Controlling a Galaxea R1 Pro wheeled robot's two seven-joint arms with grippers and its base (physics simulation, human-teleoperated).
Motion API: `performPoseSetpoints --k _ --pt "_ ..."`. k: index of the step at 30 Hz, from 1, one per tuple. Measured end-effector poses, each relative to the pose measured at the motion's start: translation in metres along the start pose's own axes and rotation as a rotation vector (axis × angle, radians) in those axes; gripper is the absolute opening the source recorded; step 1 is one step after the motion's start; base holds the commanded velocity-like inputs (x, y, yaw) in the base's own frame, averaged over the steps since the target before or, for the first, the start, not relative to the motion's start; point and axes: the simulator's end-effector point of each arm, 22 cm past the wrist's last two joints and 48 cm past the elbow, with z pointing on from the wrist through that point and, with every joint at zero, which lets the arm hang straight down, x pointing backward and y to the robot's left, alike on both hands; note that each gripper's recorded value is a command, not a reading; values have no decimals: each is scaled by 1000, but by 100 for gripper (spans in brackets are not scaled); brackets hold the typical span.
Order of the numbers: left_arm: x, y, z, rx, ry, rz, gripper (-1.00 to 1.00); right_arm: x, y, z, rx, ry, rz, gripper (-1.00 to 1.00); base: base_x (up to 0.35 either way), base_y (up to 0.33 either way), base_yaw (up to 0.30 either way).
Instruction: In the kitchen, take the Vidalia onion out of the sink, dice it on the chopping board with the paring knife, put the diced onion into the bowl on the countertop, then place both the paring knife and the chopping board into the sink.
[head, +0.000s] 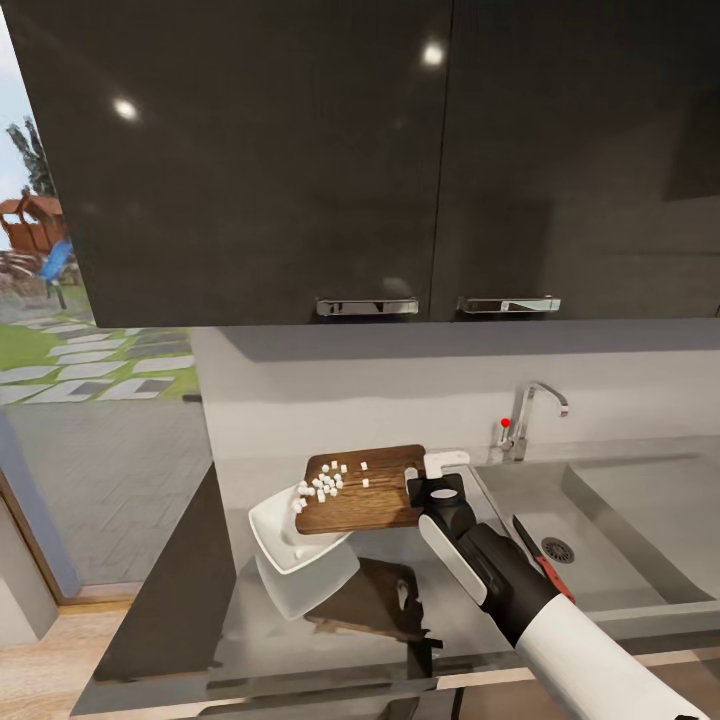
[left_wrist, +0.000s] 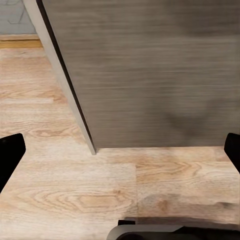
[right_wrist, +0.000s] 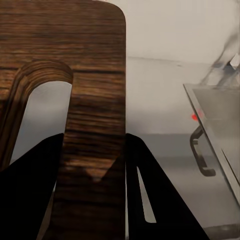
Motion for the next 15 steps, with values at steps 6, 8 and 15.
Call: performPoseSetpoints --k 6,8,15 --pt "0 0 0 0 0 0 100 0 1 0 -1 -1 1 -100 0 0 0" --pt "0 0 0 0 0 0 100 0 1 0 -1 -2 1 -100 0 0 0" --pt "0 0 0 0 0 0 100 -1 1 0 0 -3 0 -100 0 0 0"
